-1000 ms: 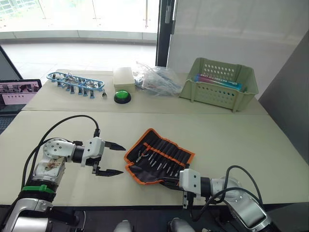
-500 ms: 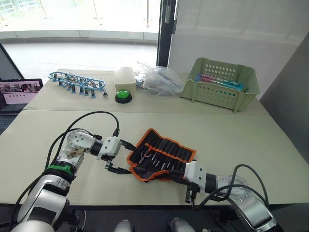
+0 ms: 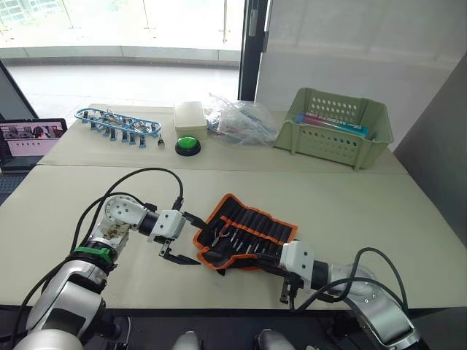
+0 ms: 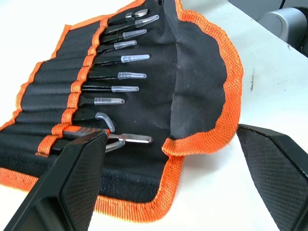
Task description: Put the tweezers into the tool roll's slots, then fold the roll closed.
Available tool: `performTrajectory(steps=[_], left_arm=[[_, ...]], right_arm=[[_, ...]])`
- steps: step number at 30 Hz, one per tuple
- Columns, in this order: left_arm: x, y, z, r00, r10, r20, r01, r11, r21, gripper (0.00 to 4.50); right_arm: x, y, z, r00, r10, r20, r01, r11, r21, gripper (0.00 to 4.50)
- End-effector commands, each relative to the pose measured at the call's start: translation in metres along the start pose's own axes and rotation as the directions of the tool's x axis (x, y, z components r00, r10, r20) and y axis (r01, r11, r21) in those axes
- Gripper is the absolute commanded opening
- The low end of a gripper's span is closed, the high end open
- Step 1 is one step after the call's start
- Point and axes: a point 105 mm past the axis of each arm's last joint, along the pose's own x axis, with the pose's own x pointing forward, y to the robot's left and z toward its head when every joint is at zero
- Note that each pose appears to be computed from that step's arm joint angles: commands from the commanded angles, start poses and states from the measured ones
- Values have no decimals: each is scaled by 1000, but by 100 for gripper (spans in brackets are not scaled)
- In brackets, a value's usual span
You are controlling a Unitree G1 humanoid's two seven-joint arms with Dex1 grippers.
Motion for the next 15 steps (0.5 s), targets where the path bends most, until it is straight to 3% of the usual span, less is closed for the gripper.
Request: performTrajectory(steps=[1,2,4,15], left_arm=[[-1,4,3,1000,1,-8,-1,999,47,450],[0,4,2,1000,0,-10,1,999,49,450],[0,3,1,1000,4,-9,-4,999,46,396],[1,1,-8,999,5,-41,-2,998,70,30]], right_arm=[[1,-2,9,1000,-16,27,16,1000,-26,4],[1,-2,9,1000,-15,27,16,1000,-25,4],[1,-2,10,1000,-15,28,15,1000,-24,0],[0,-4,11,999,-27,28,28,999,-21,0]])
